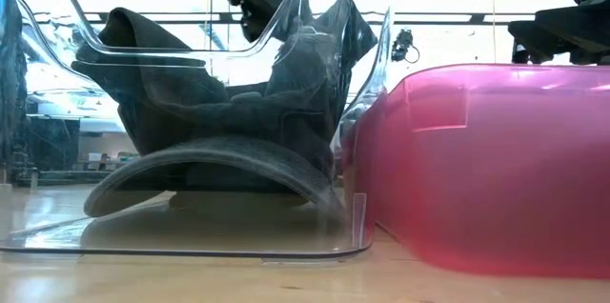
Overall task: Pick & Place hat
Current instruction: Put the bottom black cap into the transparent bin
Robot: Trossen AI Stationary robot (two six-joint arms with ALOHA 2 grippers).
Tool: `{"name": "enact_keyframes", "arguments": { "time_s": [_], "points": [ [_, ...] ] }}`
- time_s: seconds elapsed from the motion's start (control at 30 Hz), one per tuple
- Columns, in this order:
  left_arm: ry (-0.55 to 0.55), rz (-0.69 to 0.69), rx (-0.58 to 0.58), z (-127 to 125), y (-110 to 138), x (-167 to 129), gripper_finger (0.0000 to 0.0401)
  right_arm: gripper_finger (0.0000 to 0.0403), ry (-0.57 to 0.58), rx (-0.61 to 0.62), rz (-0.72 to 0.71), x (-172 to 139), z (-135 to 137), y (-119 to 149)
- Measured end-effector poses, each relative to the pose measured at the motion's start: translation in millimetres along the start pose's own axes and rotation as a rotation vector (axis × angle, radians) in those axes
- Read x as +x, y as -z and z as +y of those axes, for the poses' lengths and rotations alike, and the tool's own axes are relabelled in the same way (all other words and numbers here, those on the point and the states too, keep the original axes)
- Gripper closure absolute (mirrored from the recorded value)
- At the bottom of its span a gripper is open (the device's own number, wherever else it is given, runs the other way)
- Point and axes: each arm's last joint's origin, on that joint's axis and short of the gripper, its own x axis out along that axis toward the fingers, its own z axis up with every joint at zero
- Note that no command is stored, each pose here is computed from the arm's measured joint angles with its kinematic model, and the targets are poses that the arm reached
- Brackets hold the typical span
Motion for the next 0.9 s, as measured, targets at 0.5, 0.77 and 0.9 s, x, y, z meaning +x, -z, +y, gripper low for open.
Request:
{"name": "enact_keyframes", "arguments": {
  "time_s": [0.5,0.77,0.9],
  "points": [
    [0.297,0.244,0.092,-30,34,47,0.0277,0.0246,0.0,0.001,0.003,1,0,0],
    [0.352,0.345,0.066,-16,46,81,0.0277,0.0246,-0.001,0.002,0.008,1,0,1],
    [0.388,0.358,-0.002,-8,42,80,0.0277,0.0246,-0.001,0.002,0.008,1,0,1]
  ]
}}
